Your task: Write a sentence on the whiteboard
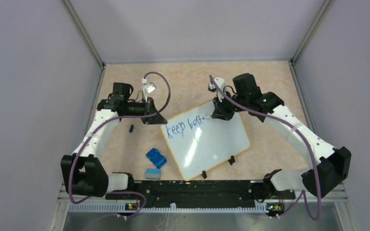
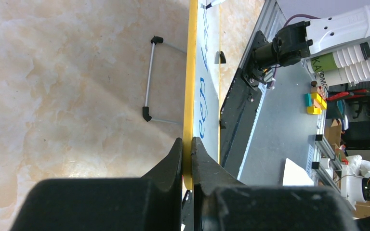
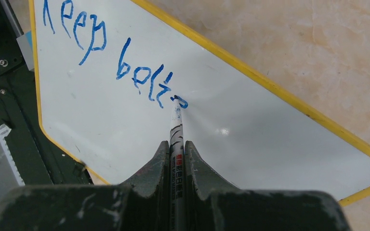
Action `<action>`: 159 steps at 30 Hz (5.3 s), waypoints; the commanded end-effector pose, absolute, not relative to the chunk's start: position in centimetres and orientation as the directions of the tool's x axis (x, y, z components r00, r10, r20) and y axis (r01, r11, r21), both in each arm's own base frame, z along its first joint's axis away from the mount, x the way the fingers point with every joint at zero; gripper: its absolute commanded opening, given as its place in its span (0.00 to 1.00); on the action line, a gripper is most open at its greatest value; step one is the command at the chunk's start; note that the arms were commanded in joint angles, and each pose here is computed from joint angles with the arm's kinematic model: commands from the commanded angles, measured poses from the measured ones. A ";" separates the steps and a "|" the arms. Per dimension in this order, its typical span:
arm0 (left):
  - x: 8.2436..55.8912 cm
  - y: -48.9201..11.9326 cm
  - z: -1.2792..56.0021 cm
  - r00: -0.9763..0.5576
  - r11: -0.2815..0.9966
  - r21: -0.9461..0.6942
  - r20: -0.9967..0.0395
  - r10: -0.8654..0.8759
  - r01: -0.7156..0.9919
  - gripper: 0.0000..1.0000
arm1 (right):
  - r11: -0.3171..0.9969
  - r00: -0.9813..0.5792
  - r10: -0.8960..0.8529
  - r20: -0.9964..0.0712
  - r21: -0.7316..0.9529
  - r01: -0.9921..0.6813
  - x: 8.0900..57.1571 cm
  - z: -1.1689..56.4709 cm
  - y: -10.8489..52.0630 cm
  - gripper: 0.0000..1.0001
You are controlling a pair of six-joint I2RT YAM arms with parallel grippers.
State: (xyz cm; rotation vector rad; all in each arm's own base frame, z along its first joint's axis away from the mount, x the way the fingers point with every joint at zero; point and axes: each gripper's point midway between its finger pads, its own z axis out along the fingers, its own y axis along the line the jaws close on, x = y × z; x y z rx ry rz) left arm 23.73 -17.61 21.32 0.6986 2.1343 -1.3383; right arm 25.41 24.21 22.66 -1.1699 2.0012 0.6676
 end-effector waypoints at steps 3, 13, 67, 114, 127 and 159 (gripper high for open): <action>22.7 -18.1 19.8 -0.756 0.376 -0.665 -0.625 0.194 0.646 0.00 | 0.455 -0.305 -0.510 -0.804 0.049 -0.889 26.0 23.5 24.9 0.00; 22.7 -18.1 19.7 -0.754 0.378 -0.661 -0.627 0.195 0.648 0.00 | 0.460 -0.314 -0.522 -0.793 0.048 -0.886 25.2 23.0 24.2 0.00; 22.5 -18.1 19.7 -0.754 0.383 -0.659 -0.626 0.197 0.647 0.00 | 0.520 -0.304 -0.519 -0.799 -0.012 -0.854 27.1 24.8 22.6 0.00; 22.6 -18.2 19.7 -0.752 0.381 -0.658 -0.628 0.199 0.650 0.00 | 0.538 -0.290 -0.535 -0.794 -0.055 -0.841 28.0 25.3 22.1 0.00; 22.6 -18.2 19.6 -0.754 0.376 -0.662 -0.625 0.201 0.649 0.00 | 0.532 -0.292 -0.529 -0.797 -0.043 -0.846 26.2 25.7 20.9 0.00; 22.4 -18.2 19.5 -0.751 0.378 -0.657 -0.628 0.204 0.652 0.00 | 0.568 -0.319 -0.544 -0.776 -0.062 -0.821 28.6 24.4 20.0 0.00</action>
